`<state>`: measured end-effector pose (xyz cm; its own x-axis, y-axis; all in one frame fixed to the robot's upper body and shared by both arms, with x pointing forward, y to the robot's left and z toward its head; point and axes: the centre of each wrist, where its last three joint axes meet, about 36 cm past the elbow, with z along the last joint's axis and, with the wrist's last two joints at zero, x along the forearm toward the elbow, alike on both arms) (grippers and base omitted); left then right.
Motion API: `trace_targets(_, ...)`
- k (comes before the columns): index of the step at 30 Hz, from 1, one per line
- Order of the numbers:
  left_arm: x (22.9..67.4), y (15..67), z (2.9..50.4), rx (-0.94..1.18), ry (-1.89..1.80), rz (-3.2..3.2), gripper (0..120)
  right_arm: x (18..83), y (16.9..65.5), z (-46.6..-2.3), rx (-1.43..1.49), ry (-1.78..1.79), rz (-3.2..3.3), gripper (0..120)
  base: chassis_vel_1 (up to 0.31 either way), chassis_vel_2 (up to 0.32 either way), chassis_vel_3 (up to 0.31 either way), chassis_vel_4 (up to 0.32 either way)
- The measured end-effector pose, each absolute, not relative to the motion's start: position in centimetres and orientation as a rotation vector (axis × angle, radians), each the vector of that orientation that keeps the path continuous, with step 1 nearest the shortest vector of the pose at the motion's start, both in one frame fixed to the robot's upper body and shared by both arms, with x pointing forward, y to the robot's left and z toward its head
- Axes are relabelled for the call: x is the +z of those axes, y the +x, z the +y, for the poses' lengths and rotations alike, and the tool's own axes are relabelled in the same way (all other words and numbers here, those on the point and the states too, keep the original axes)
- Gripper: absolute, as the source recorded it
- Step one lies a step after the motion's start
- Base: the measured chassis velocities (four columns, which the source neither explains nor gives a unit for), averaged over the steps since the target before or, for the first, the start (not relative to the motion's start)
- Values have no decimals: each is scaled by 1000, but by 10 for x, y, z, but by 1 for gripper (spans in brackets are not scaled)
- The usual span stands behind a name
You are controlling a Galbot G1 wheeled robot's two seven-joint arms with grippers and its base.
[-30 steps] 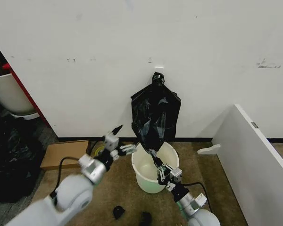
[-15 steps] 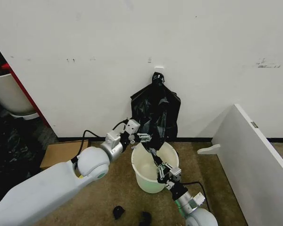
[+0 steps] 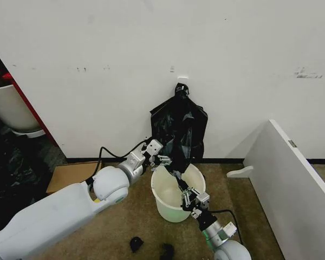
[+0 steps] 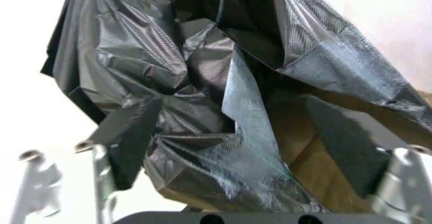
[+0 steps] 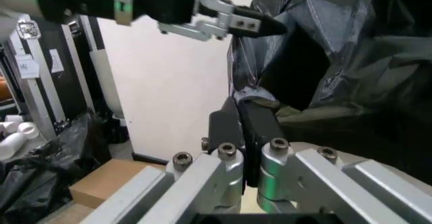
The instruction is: Place the garbage bag over the trash bin.
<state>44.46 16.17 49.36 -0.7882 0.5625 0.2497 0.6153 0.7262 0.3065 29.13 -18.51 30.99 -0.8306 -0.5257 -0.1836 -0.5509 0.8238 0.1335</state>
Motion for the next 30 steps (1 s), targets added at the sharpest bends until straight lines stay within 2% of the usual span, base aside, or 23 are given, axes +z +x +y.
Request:
trace_targets(2,492,448,158,-583,-962,-2780,72,312,291,-185,274,-850,2863,0,0,0,0,0)
trace_targets(4,492,449,156,-587,-963,-2778,69,312,291,-185,273,-850,2862,0,0,0,0,0)
trace_targets(9,493,454,153,-583,-936,-2750,47,316,291,-188,268,-842,2859,0,0,0,0,0)
trace_targets(10,493,454,153,-583,-936,-2750,47,316,291,-188,268,-842,2859,0,0,0,0,0)
trace_targets(13,492,455,152,-564,-924,-2730,36,317,292,-188,272,-837,2859,0,0,0,0,0)
trace_targets(17,491,456,151,-532,-908,-2719,18,320,293,-186,281,-838,2854,0,0,0,0,0)
trace_targets(18,491,456,151,-532,-908,-2719,18,320,293,-186,281,-838,2854,0,0,0,0,0)
trace_targets(23,492,458,152,-513,-886,-2720,0,322,294,-184,293,-833,2850,0,0,0,0,0)
trace_targets(30,489,457,159,-446,-840,-2774,0,329,293,-186,306,-810,2848,0,0,0,0,0)
